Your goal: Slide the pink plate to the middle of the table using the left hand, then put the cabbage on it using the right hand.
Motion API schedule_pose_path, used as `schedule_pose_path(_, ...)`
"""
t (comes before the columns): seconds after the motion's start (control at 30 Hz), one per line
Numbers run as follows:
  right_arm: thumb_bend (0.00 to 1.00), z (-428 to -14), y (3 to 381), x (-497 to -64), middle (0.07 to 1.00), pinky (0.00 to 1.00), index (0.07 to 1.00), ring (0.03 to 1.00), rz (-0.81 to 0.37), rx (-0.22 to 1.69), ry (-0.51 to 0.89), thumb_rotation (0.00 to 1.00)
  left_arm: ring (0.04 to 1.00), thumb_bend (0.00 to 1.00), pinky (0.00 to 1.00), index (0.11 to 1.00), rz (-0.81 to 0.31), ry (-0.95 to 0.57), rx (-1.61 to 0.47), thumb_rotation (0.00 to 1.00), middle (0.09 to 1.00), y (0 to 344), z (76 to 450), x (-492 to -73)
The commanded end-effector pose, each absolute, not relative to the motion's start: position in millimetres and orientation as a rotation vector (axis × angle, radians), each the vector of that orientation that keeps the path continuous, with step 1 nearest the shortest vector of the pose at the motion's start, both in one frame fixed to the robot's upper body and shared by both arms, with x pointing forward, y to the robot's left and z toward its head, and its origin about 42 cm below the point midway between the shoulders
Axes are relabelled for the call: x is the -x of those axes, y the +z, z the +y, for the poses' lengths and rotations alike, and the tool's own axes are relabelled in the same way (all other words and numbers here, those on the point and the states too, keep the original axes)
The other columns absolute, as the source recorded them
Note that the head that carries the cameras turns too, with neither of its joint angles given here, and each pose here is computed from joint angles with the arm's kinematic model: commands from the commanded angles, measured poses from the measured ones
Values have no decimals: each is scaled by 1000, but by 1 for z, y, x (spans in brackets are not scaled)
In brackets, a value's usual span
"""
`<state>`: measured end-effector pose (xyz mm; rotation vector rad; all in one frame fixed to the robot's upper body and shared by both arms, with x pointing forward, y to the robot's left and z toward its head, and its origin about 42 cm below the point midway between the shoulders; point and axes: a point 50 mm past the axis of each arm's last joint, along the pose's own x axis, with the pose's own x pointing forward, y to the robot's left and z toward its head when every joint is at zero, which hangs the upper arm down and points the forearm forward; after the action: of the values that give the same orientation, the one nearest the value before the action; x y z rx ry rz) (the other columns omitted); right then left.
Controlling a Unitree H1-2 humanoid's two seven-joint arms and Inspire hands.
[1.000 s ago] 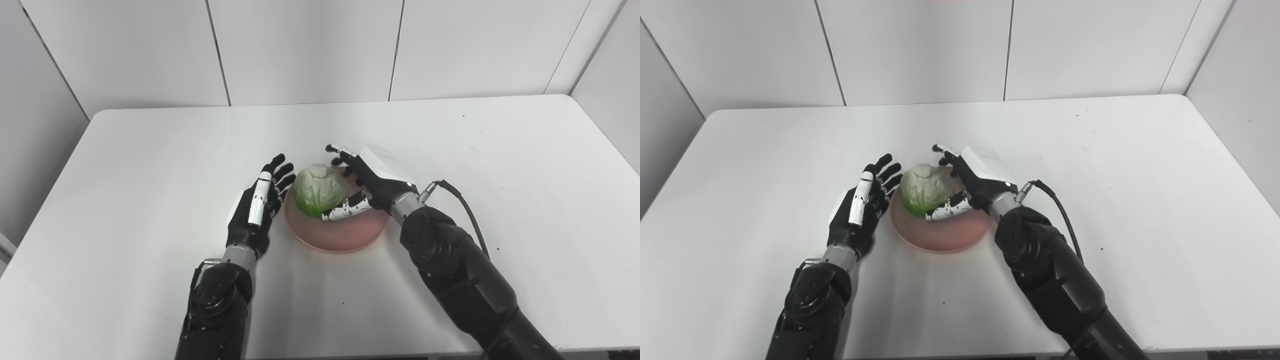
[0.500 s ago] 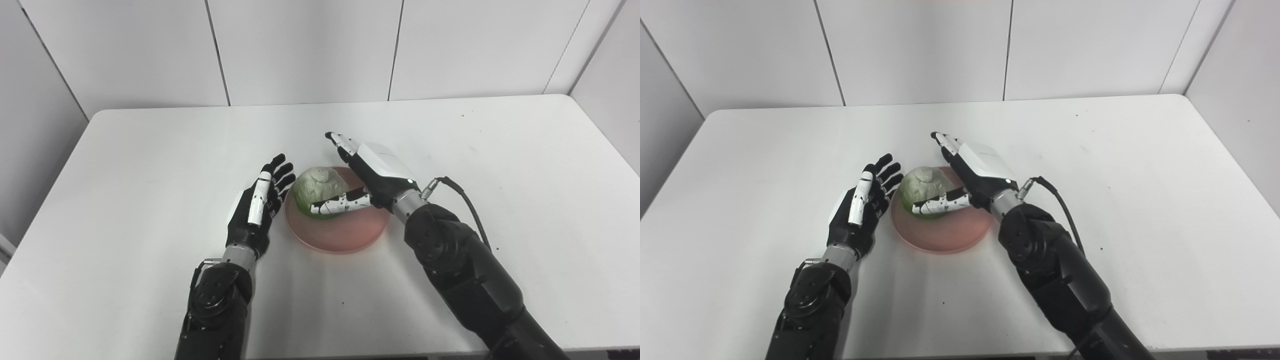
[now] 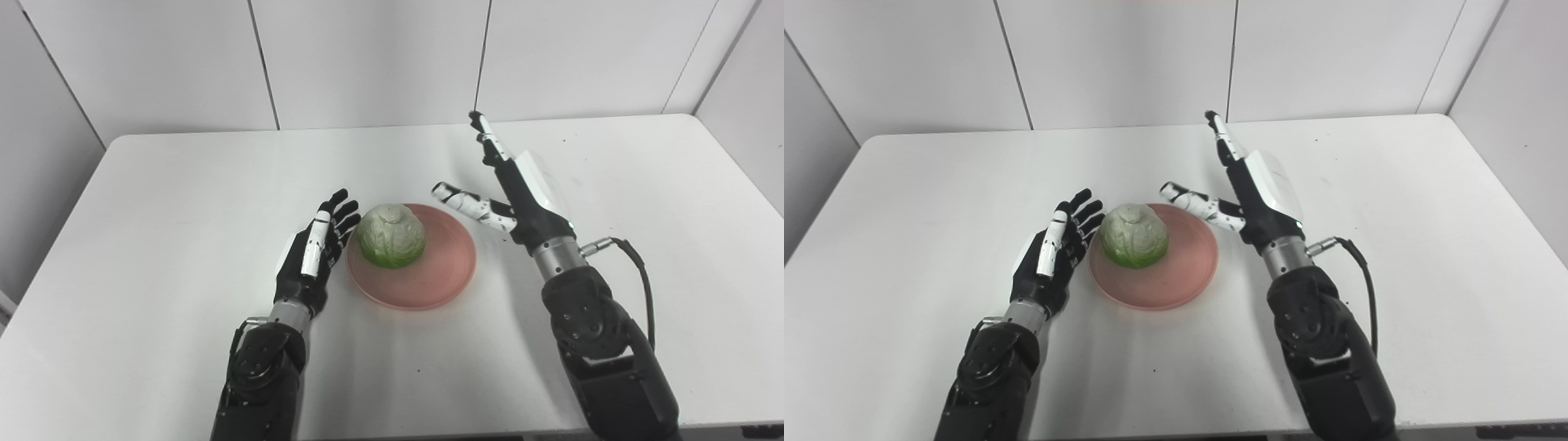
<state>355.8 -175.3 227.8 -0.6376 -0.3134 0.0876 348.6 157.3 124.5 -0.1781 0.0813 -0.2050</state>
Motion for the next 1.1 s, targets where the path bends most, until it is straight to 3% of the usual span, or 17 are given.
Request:
schedule_pose_path(0.0, 732, -175, 239, -354, 970, 877, 973, 949, -396, 561, 49, 1000, 886, 411, 879, 886, 108, -176, 171, 1000, 895, 114, 166, -341)
schedule_pose_path(0.13, 626, -180, 211, -351, 997, 966, 996, 995, -290, 322, 40, 1000, 895, 409, 879, 901, 69, -146, 164, 1000, 907, 114, 170, -336)
schedule_pose_path(0.33, 503, -182, 176, -342, 1000, 981, 1000, 1000, -184, 203, 78, 1000, 945, 436, 948, 944, 50, -156, 143, 1000, 954, 111, 176, -324)
schedule_pose_path(0.43, 434, -180, 165, -339, 1000, 996, 1000, 1000, -153, 177, 93, 1000, 960, 436, 971, 955, 53, -162, 137, 1000, 968, 108, 177, -319)
schedule_pose_path(1.07, 284, -184, 136, -334, 997, 977, 1000, 974, -90, 135, 105, 1000, 933, 414, 926, 940, 61, -180, 111, 1000, 946, 99, 174, -323)
